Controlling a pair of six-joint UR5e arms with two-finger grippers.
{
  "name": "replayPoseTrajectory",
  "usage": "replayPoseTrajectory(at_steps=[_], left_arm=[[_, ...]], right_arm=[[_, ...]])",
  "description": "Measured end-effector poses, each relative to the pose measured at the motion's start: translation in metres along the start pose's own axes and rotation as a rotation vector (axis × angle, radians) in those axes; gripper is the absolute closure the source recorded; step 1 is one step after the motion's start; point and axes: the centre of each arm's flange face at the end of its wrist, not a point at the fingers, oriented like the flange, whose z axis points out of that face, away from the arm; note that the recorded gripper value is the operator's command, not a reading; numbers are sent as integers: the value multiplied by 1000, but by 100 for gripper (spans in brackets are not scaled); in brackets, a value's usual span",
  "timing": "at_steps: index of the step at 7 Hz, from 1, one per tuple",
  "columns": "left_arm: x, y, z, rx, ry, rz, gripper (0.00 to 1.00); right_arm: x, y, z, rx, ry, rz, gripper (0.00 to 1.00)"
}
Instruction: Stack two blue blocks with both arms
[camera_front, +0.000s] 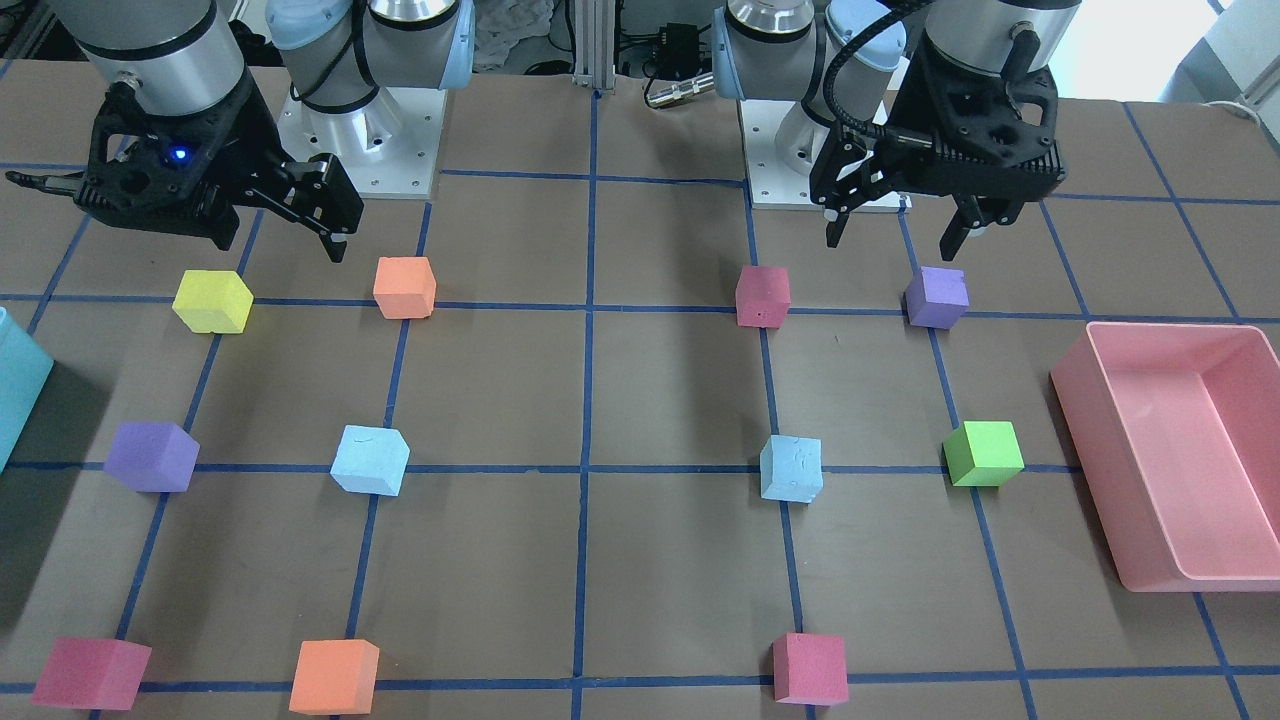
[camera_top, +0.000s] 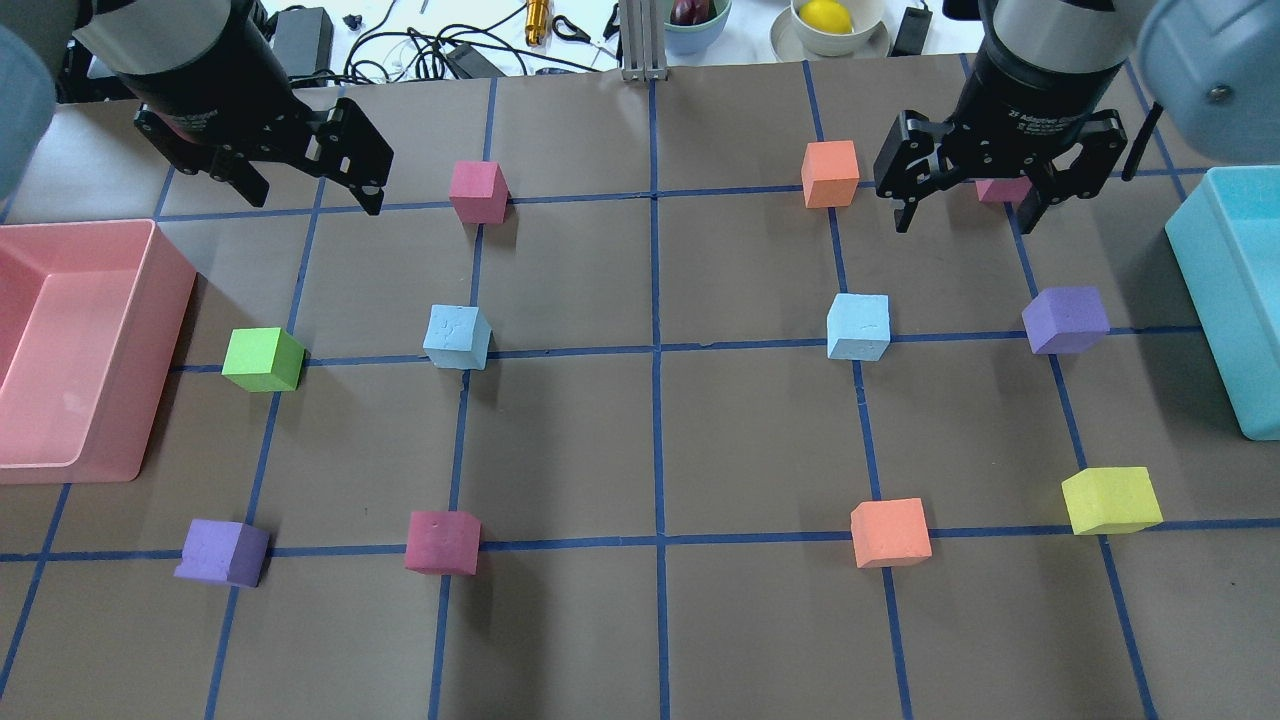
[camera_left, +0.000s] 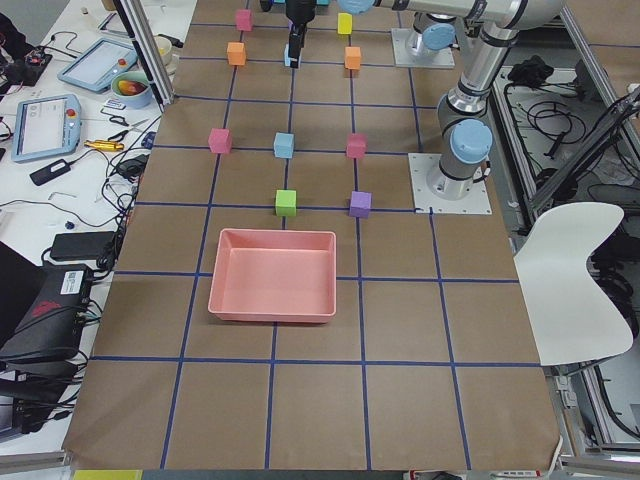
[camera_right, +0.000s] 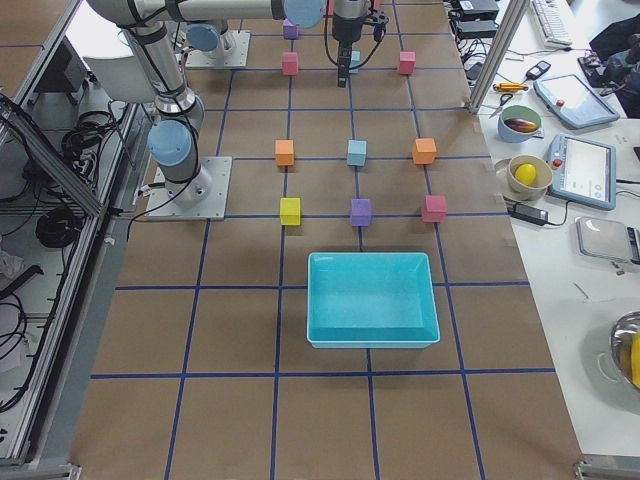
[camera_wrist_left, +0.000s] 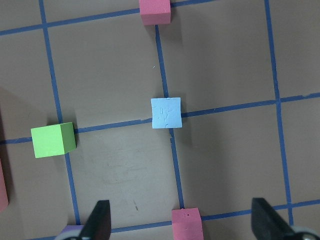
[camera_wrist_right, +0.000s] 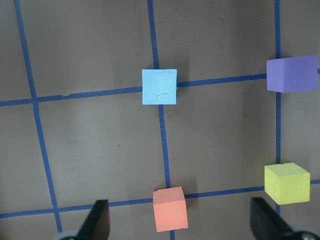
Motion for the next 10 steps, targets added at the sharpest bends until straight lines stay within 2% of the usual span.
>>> replayPoseTrajectory(at_steps=[8,9,10], left_arm=[[0,0,0,2,1,-1,0],[0,0,0,1,0,0,0],[0,0,0,0,0,0,0]], right_arm=[[0,-1,2,-3,10,-4,0],[-1,-6,10,-18,12,-4,0],[-3,-21,33,-60,14,-2,0]])
